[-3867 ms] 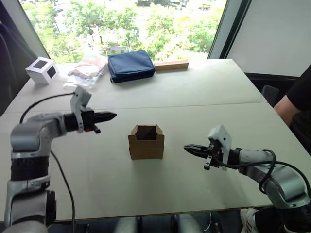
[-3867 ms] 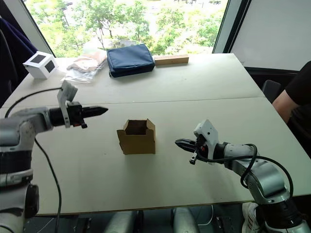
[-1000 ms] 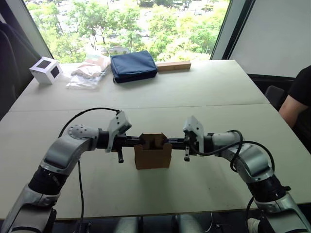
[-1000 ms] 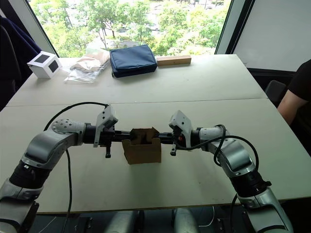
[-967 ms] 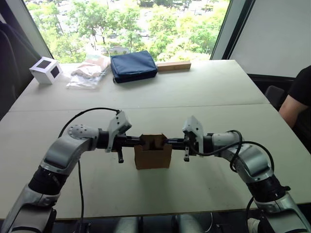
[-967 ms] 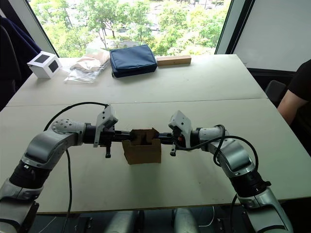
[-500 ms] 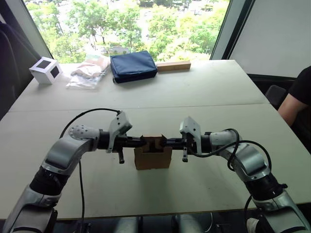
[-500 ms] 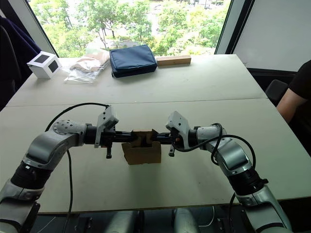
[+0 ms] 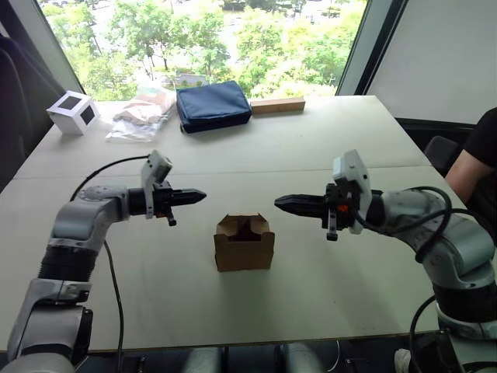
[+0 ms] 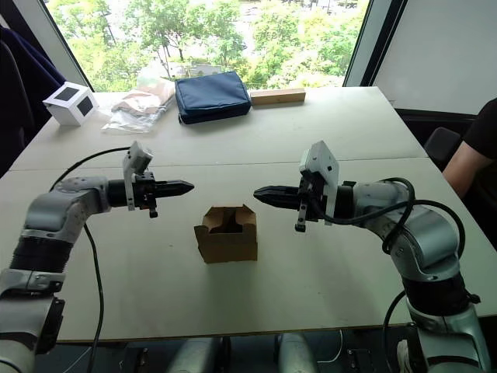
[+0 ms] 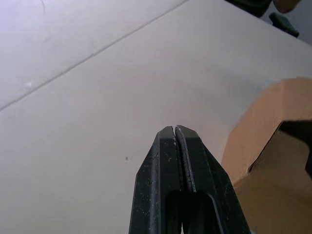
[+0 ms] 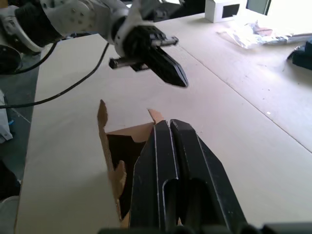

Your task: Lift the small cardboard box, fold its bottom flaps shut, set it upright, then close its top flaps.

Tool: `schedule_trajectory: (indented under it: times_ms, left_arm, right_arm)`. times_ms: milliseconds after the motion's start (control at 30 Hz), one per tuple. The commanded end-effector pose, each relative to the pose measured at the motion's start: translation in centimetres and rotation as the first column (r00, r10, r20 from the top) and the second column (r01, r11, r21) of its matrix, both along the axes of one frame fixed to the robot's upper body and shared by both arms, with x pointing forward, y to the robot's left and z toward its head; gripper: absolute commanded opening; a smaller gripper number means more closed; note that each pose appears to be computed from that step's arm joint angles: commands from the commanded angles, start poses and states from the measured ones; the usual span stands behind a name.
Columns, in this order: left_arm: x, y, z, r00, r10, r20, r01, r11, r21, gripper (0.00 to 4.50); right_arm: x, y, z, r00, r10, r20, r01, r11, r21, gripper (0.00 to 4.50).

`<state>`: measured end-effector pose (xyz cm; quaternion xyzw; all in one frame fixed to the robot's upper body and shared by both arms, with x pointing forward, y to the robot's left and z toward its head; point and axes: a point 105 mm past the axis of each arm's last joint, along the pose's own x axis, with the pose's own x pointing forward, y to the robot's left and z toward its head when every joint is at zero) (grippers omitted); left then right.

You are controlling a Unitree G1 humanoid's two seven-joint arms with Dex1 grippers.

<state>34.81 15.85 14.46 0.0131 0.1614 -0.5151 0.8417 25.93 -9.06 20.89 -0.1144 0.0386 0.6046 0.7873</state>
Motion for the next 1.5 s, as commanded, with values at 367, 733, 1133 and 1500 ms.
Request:
schedule_trajectory:
  times_ms: [367, 733, 1133, 1500]
  left_arm:
    - [-0.2, -2.2, -3.5, 0.964, -0.214, -0.16, 0.219, 0.976, 0.012, 0.02]
    - [-0.2, -3.9, -4.0, 0.932, -0.298, -0.204, 0.295, 0.954, -0.046, 0.02]
    - [-0.3, -3.9, -4.0, 0.93, -0.301, -0.212, 0.294, 0.954, -0.064, 0.02]
    - [-0.2, -3.2, -4.0, 0.94, -0.269, -0.208, 0.264, 0.963, -0.056, 0.02]
  right_arm:
    - [-3.2, 3.9, -3.6, 0.986, 0.124, 0.112, -0.1, 0.975, -0.197, 0.0]
    - [-1.3, 4.2, -4.8, 0.977, 0.114, 0.178, -0.062, 0.959, -0.275, 0.0]
    - [-0.6, 4.7, -5.5, 0.979, 0.117, 0.166, -0.063, 0.953, -0.297, 0.0]
    - [-0.2, 5.2, -6.1, 0.983, 0.129, 0.132, -0.089, 0.956, -0.279, 0.0]
